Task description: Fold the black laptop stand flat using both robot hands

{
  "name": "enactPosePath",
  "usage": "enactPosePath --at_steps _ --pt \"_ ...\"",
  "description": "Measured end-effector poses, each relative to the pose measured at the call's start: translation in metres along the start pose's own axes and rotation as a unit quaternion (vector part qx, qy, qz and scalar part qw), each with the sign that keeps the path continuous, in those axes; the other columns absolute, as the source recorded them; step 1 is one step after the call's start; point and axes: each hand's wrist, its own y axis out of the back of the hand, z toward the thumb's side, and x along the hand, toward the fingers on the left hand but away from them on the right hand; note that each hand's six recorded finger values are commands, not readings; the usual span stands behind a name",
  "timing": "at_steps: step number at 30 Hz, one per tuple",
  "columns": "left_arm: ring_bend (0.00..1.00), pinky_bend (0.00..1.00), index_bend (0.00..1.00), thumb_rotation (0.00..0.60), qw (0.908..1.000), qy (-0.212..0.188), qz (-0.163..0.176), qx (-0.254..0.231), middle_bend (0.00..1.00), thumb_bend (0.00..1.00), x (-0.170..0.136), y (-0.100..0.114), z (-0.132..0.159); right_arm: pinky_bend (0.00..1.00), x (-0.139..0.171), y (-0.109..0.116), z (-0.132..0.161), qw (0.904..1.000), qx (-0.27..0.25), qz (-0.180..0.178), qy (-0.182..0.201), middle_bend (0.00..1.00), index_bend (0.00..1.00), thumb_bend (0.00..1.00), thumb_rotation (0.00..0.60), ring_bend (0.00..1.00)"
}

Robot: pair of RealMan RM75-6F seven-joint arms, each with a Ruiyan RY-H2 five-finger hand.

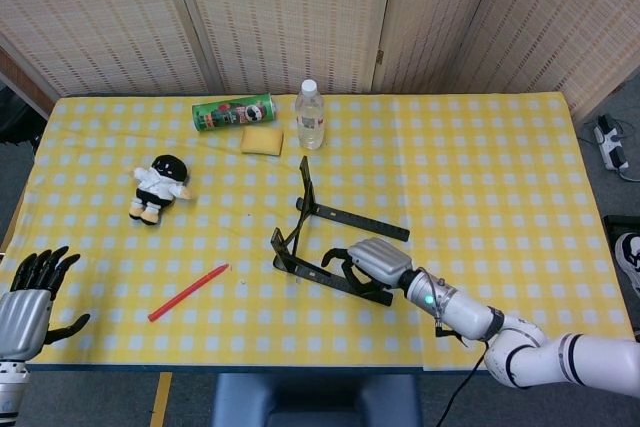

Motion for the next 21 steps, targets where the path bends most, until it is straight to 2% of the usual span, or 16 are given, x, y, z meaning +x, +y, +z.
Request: enactPosePath --at_steps 4,11,21 --pt "0.07 0.00 0.18 0.600 1.0000 -0.003 0.000 0.000 0.10 0.21 0.000 -0.001 0.002 0.88 -0.001 -0.003 0.008 0.9994 -0.029 0.015 0.009 0.73 0.31 0.78 0.600 0.89" --pt "0.07 0.00 0.18 0.600 1.0000 0.001 -0.002 0.000 0.10 0.21 -0.001 -0.001 -0.001 0.88 -0.040 -0.025 0.013 0.9969 -0.055 0.056 0.009 0.64 0.31 0.78 0.600 0.78" --pt "0.07 0.00 0.18 0.600 1.0000 0.007 -0.004 -0.003 0.11 0.21 -0.002 -0.003 -0.006 0.88 -0.090 -0.033 0.020 0.9954 -0.072 0.064 -0.002 0.59 0.31 0.78 0.600 0.75"
